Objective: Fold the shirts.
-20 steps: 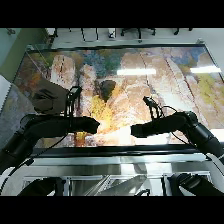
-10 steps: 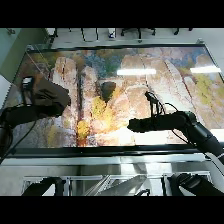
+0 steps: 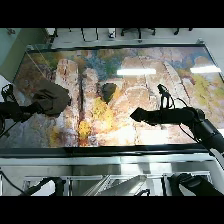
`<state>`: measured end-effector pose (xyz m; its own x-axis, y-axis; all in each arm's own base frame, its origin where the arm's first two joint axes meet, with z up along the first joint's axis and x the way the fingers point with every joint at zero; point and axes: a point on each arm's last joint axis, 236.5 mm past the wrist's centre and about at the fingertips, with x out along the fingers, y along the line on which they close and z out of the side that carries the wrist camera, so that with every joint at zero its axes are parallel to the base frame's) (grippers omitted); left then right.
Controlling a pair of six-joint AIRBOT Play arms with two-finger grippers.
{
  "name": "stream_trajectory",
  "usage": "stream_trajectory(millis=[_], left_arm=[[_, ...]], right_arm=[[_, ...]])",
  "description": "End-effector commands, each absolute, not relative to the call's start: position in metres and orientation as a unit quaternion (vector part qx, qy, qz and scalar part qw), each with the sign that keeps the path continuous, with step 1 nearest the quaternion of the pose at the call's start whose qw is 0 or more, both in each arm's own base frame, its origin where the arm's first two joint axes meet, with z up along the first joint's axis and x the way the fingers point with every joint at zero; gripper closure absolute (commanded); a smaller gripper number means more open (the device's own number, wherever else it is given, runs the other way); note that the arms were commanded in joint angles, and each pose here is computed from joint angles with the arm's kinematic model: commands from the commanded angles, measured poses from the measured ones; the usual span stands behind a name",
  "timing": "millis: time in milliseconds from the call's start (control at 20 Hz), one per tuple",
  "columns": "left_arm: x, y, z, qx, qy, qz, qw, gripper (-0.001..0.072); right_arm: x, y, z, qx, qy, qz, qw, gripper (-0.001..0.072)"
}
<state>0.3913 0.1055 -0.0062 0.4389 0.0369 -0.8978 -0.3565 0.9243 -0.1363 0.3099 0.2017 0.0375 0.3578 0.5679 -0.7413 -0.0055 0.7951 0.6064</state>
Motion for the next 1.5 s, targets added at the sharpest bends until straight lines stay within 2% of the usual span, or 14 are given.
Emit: stream_trajectory(millis=[0,300,400,450,500,550,700,900,950,1000,1100,1300,1450], left_arm=[[0.423,0.125,-0.038,-0.162,0.534,0.126,0.821,0.0012],[0.494,0.102,-0.071,-0.2,0.534,0.089,0.816,0.0013],[0.505,0.088,-0.089,-0.186,0.552,0.075,0.809,0.0017],[0.506,0.083,-0.101,-0.185,0.567,0.07,0.799,0.0209],[0.502,0.08,-0.11,-0.187,0.585,0.066,0.786,0.0615],[0.5,0.079,-0.115,-0.188,0.598,0.064,0.777,0.0691],[0.504,0.08,-0.106,-0.19,0.61,0.058,0.767,0.0691],[0.516,0.063,-0.044,-0.169,0.595,0.027,0.785,0.0691],[0.519,0.053,-0.021,-0.156,0.584,0.012,0.797,0.0692],[0.518,0.041,0.001,-0.146,0.571,0.002,0.808,0.0691],[0.507,0.006,0.048,-0.134,0.546,-0.034,0.826,0.0692],[0.456,-0.106,0.139,-0.156,0.497,-0.164,0.838,0.0691],[0.394,-0.172,0.156,-0.122,0.504,-0.229,0.824,0.0691]], right_arm=[[0.317,0.192,0.037,0.267,0.53,0.171,0.787,0.0023],[0.318,0.191,0.037,0.267,0.529,0.17,0.788,0.0024],[0.318,0.192,0.037,0.269,0.53,0.17,0.786,0.0024],[0.318,0.192,0.037,0.269,0.53,0.17,0.786,0.0024],[0.318,0.192,0.037,0.27,0.53,0.171,0.786,0.0024],[0.318,0.193,0.038,0.273,0.53,0.171,0.785,0.0024],[0.315,0.194,0.037,0.271,0.534,0.173,0.782,0.0024],[0.313,0.198,0.039,0.279,0.536,0.177,0.777,0.0032],[0.311,0.201,0.04,0.286,0.539,0.18,0.772,0.0115],[0.308,0.204,0.041,0.29,0.544,0.187,0.765,0.0291],[0.299,0.209,0.042,0.275,0.552,0.21,0.759,0.0502],[0.297,0.209,0.041,0.272,0.555,0.212,0.757,0.0513],[0.292,0.209,0.043,0.26,0.556,0.223,0.757,0.0512]])
